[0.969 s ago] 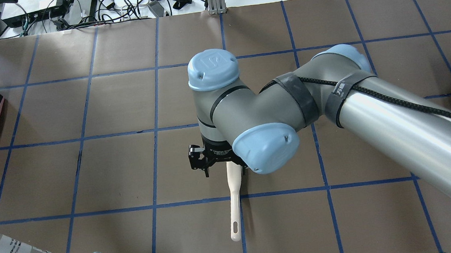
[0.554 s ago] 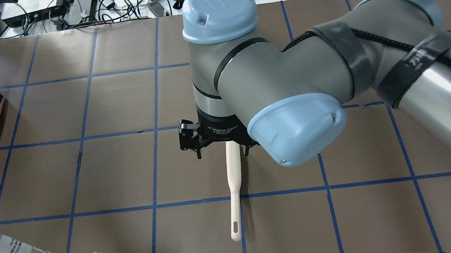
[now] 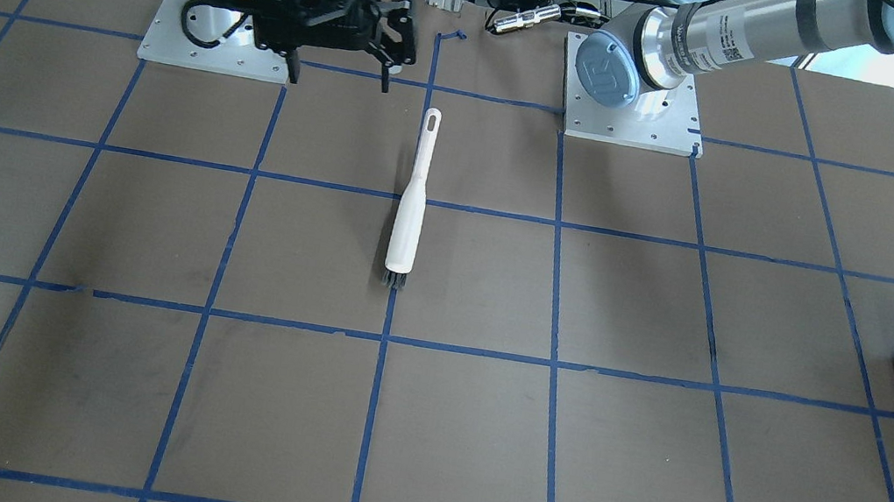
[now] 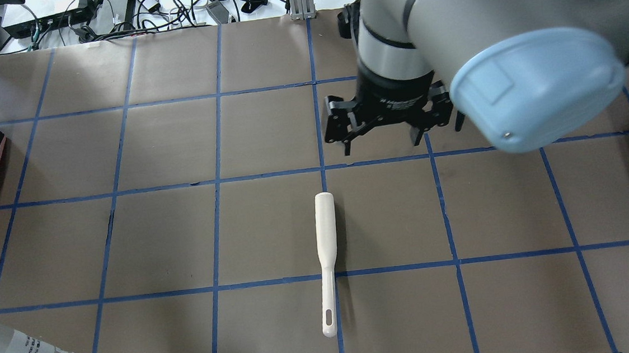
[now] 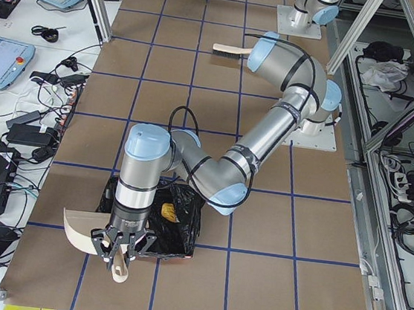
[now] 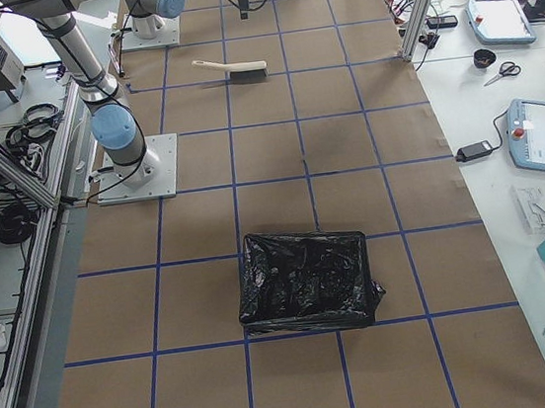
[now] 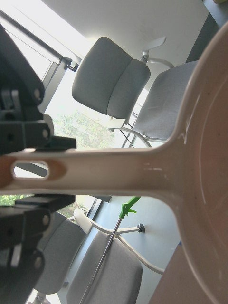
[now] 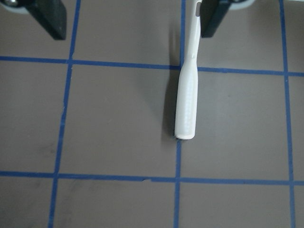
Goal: Sweep and dump trash in nearest bin
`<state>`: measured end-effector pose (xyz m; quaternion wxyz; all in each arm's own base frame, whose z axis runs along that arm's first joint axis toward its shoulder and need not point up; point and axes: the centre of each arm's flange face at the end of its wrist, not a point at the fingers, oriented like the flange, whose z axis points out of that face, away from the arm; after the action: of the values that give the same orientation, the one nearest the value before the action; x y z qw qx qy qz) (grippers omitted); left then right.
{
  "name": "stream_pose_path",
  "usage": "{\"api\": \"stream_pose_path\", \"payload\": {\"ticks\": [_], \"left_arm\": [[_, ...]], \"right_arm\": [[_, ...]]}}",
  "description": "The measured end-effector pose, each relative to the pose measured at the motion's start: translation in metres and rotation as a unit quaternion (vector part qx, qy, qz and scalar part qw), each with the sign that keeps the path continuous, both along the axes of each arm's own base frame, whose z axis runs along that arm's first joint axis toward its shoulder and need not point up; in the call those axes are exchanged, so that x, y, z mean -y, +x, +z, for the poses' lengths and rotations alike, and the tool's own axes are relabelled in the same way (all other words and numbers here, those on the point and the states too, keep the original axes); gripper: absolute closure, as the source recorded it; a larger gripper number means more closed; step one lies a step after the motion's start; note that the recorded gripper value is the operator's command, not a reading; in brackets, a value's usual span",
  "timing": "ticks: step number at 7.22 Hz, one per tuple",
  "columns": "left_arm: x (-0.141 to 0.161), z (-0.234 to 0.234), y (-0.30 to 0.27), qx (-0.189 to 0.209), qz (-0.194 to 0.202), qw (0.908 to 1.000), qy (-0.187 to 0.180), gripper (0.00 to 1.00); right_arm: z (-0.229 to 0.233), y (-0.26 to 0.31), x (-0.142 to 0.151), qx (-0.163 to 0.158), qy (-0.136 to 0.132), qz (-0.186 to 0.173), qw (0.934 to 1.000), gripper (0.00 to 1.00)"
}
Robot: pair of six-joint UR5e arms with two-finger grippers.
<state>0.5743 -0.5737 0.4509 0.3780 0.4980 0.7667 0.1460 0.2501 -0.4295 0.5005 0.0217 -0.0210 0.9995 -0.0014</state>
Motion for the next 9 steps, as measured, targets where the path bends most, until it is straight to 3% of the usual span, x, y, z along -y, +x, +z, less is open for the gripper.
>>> {"api": "stream_pose_path", "payload": {"ticks": [3,5,9], "left_arm": [[-0.014,0.001,-0.02,0.029,0.007,0.9996,0.0,1.0],[-0.01,0.009,-0.028,0.031,0.0,0.9995,-0.005,1.0],[0.013,0.071,-0.1,0.025,-0.028,0.9988,-0.031,1.0]], "right_arm": [[0.014,-0.097,0.03,-0.016,-0.014,0.012,0.9997,0.0],[0.018,-0.11,0.029,-0.031,-0.018,0.017,0.9992,0.0],[0.023,-0.109,0.023,-0.032,-0.022,0.02,0.999,0.0]]}}
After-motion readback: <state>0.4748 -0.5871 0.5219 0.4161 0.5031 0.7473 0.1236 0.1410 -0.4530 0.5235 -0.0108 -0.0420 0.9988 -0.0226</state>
